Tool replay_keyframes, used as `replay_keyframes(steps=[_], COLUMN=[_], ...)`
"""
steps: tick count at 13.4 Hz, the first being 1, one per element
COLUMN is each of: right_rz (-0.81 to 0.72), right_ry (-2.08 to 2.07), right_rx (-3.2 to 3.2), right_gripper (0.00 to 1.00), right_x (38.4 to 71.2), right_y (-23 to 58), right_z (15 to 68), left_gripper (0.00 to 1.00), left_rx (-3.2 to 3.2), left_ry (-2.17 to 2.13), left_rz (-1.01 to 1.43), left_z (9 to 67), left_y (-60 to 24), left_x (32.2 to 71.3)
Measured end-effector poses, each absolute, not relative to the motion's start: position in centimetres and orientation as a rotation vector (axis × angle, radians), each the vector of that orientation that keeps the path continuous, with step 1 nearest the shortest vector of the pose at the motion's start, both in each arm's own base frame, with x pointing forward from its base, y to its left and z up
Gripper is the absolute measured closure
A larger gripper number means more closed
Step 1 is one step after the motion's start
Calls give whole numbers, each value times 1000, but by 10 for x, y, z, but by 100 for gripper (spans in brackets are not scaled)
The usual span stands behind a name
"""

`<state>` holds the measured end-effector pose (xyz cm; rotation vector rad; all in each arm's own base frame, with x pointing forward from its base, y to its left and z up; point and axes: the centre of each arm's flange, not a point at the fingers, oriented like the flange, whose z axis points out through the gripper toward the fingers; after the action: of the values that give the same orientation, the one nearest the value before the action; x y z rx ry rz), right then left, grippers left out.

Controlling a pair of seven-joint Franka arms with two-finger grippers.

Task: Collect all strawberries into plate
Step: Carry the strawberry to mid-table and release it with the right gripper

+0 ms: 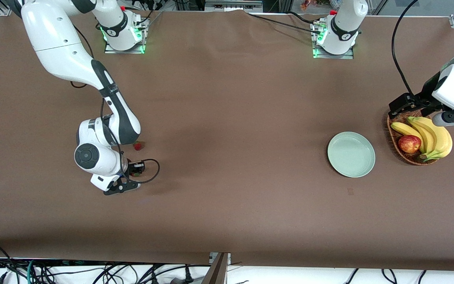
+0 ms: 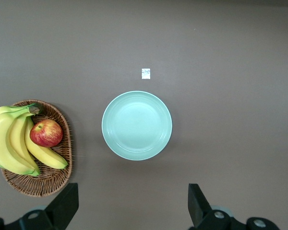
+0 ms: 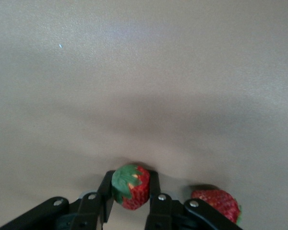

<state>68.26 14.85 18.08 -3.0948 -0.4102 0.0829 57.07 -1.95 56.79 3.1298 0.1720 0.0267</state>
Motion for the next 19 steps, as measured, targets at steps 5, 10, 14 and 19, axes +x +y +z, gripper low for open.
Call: replay_keyframes(steps=[5,10,14,19], right_rz=[35,-90,-197,-242], right_ry=[-348,-117,50,166], right_rx=[-3031,-2974,-2820,-2680], right_gripper=[67,67,67,67], right_x=[671,612,530,503], right_y=[236,413,548,618], right_z=[202,238,212,186], left_gripper=[0,0,0,0], left_rx=[3130,3130,3130,3130], left_ry=[171,169,169,168], left_rz=[27,27,27,20], left_z=[568,568,568,567], left_y=[-20,-20,-21,-21], left_x=[571,571,571,570])
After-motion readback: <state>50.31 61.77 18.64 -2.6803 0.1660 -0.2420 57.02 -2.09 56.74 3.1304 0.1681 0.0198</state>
